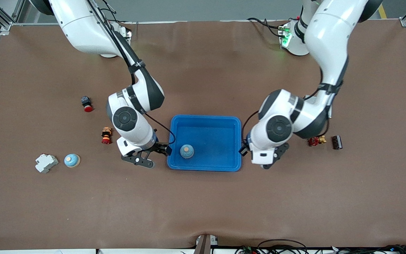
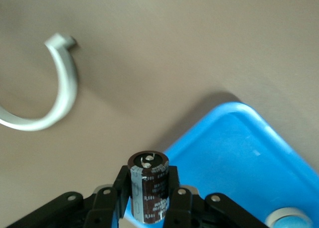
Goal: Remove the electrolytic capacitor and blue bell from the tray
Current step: 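Reach the right gripper to the bell while the left gripper carries the capacitor, then place the capacitor beside the valve while the right gripper grasps the bell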
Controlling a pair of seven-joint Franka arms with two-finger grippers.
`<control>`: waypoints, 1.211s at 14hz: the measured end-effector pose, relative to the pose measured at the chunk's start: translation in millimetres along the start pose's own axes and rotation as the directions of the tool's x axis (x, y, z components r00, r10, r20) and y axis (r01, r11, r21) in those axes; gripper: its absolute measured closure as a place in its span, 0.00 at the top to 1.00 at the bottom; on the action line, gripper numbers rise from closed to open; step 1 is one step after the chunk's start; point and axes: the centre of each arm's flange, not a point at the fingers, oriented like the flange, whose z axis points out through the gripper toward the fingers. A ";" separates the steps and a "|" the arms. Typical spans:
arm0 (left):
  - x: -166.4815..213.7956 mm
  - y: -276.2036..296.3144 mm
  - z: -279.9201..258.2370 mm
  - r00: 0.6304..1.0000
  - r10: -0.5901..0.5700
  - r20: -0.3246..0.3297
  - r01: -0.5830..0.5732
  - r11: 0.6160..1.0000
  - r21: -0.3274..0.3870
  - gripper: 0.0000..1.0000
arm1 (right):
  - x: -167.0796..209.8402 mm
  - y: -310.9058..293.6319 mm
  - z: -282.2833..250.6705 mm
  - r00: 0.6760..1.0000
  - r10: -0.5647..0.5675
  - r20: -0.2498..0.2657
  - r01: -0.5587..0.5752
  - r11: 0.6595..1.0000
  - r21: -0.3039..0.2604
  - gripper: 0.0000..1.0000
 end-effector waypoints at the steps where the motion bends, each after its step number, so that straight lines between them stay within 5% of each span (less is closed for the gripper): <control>1: 9.6 -14.2 -10.5 0.998 0.056 0.004 -0.056 0.998 0.013 0.34 | -5.5 -6.1 4.7 1.000 0.015 -0.003 -0.015 1.000 0.003 1.00; 6: 68.2 -96.3 -30.6 0.943 0.332 0.006 -0.331 0.941 0.065 0.34 | -35.5 -40.6 25.3 0.997 0.065 -0.027 -0.066 0.998 -0.010 1.00; 11: 151.0 -193.0 -15.8 0.889 0.458 -0.032 -0.454 0.887 0.080 0.34 | -56.3 -69.0 47.0 0.990 0.116 -0.075 -0.119 0.992 -0.042 1.00; 17: 142.6 -184.0 47.1 0.851 0.522 -0.061 -0.515 0.852 0.097 0.34 | -59.1 -81.9 59.8 0.983 0.167 -0.080 -0.170 0.985 -0.034 1.00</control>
